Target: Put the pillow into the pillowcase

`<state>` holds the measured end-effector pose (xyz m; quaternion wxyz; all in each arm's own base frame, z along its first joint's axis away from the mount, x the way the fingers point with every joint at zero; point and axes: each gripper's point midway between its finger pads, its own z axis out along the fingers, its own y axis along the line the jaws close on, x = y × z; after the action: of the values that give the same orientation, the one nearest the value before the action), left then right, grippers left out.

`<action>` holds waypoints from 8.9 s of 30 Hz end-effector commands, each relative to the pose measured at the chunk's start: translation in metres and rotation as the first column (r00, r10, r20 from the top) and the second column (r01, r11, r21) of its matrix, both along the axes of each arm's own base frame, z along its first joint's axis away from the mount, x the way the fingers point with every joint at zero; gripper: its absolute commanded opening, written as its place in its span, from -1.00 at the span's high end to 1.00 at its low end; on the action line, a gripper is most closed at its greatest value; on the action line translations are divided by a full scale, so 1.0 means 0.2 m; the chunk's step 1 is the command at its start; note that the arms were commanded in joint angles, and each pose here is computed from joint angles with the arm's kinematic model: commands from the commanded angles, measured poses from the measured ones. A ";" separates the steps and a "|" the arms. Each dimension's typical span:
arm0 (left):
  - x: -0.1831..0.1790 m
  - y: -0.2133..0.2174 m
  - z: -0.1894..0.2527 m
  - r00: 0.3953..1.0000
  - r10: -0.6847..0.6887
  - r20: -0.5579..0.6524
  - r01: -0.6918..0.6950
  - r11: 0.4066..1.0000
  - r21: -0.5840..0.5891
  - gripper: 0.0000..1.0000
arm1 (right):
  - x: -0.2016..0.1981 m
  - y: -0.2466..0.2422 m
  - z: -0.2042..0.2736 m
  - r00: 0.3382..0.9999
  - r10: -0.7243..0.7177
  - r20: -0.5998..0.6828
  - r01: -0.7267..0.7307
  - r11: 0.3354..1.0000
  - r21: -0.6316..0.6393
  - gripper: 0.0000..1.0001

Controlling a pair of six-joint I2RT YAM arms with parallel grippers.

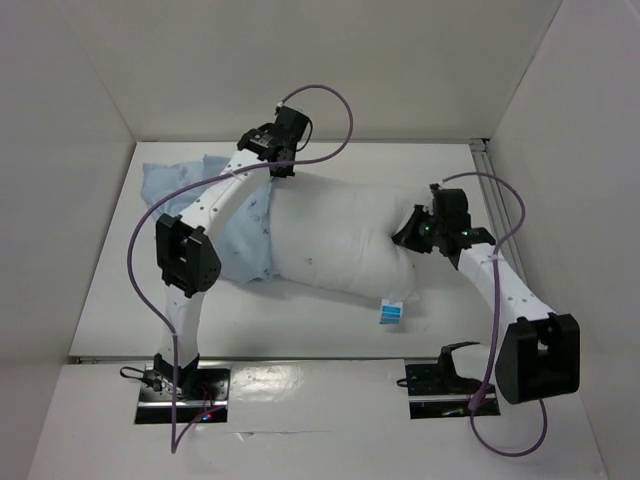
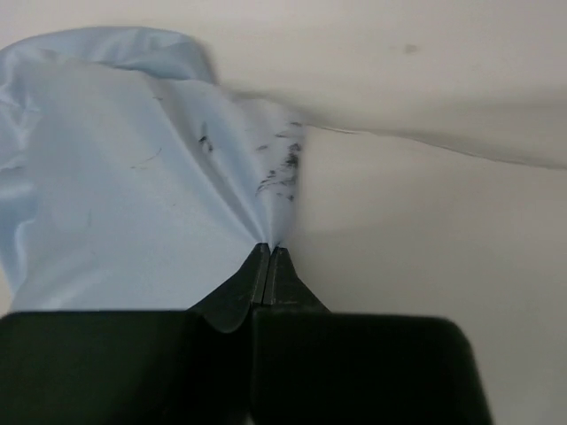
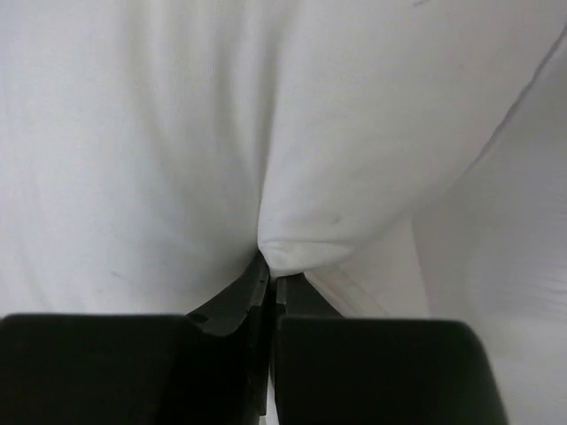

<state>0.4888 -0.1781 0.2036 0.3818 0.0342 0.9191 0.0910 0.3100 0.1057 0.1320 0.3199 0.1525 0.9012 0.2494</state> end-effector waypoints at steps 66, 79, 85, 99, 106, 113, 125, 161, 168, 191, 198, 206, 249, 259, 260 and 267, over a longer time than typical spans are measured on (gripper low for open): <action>-0.81 0.10 -0.42 0.957 0.160 0.242 -0.076 0.944 -0.321 -0.76 | -0.14 -0.05 0.39 0.983 0.000 0.185 0.009 0.999 -0.047 -0.98; -0.65 0.21 -0.46 0.953 0.222 0.205 -0.147 0.933 -0.327 -0.19 | -0.24 0.00 0.26 0.988 0.123 0.091 -0.118 0.992 -0.052 -0.98; -0.65 0.25 -0.44 0.953 0.223 0.203 -0.151 0.935 -0.322 0.26 | -0.37 0.19 0.08 0.934 0.357 0.000 -0.356 0.933 0.058 -0.98; -0.60 -0.55 0.38 0.887 -0.313 0.340 0.456 0.715 -0.529 1.00 | 0.30 0.67 0.66 0.878 0.328 0.348 -0.368 0.928 0.053 1.00; -0.69 -0.99 1.27 0.633 -0.490 0.600 0.774 0.360 -0.521 1.00 | 0.41 0.58 1.14 0.816 0.224 0.532 -0.280 0.960 0.027 1.00; -0.71 -0.96 1.26 0.661 -0.478 0.579 0.748 0.359 -0.558 1.00 | 0.36 0.47 0.75 0.899 0.187 0.396 -0.223 0.974 0.048 1.00; -1.05 -0.73 0.85 0.761 -0.527 0.378 0.627 0.446 -0.639 1.00 | 0.00 0.32 0.70 0.911 0.212 0.353 -0.247 0.967 0.056 1.00; -0.65 -0.61 0.61 0.889 -0.420 0.183 0.457 0.833 -0.310 -0.89 | 0.17 0.24 0.49 0.943 0.011 0.334 -0.043 0.995 0.089 1.00; -0.79 -0.30 0.76 0.937 -0.230 0.262 0.306 0.903 -0.302 0.25 | 0.12 0.27 0.47 0.944 0.092 0.317 -0.120 0.990 0.070 1.00; -1.09 -0.12 -0.17 0.986 -0.021 0.164 0.098 0.875 -0.474 -0.17 | -0.26 0.05 0.26 0.991 0.087 0.101 -0.077 0.992 -0.096 -1.00; -1.01 -0.10 -0.47 0.987 -0.024 0.159 0.088 0.908 -0.410 -0.29 | -0.28 0.04 0.25 0.991 0.094 0.095 -0.084 0.991 -0.105 -1.00; -0.85 -0.06 -0.63 0.989 0.005 0.146 0.043 0.945 -0.324 -0.60 | -0.27 0.05 0.25 0.990 0.101 0.094 -0.091 0.991 -0.099 -1.00; -0.54 0.18 -0.53 0.932 0.299 0.204 -0.242 0.934 -0.262 1.00 | -0.37 0.03 0.18 0.983 0.181 -0.014 -0.181 0.970 -0.162 -1.00; -0.61 0.13 -0.51 0.957 0.218 0.190 -0.139 0.923 -0.359 -0.12 | -0.37 0.03 0.21 0.986 0.168 -0.011 -0.168 0.974 -0.150 -1.00; -0.61 0.14 -0.53 0.961 0.213 0.174 -0.139 0.921 -0.364 -0.15 | -0.37 0.03 0.20 0.986 0.168 -0.020 -0.169 0.974 -0.151 -1.00; -0.57 0.13 -0.57 0.970 0.188 0.156 -0.114 0.913 -0.392 0.01 | -0.36 0.04 0.22 0.985 0.175 -0.002 -0.173 0.975 -0.143 -1.00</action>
<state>0.3655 -0.1428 0.0857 0.4455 -0.1299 0.8853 -0.0300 0.2318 0.1146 0.1594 0.2920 0.0488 0.9319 0.2094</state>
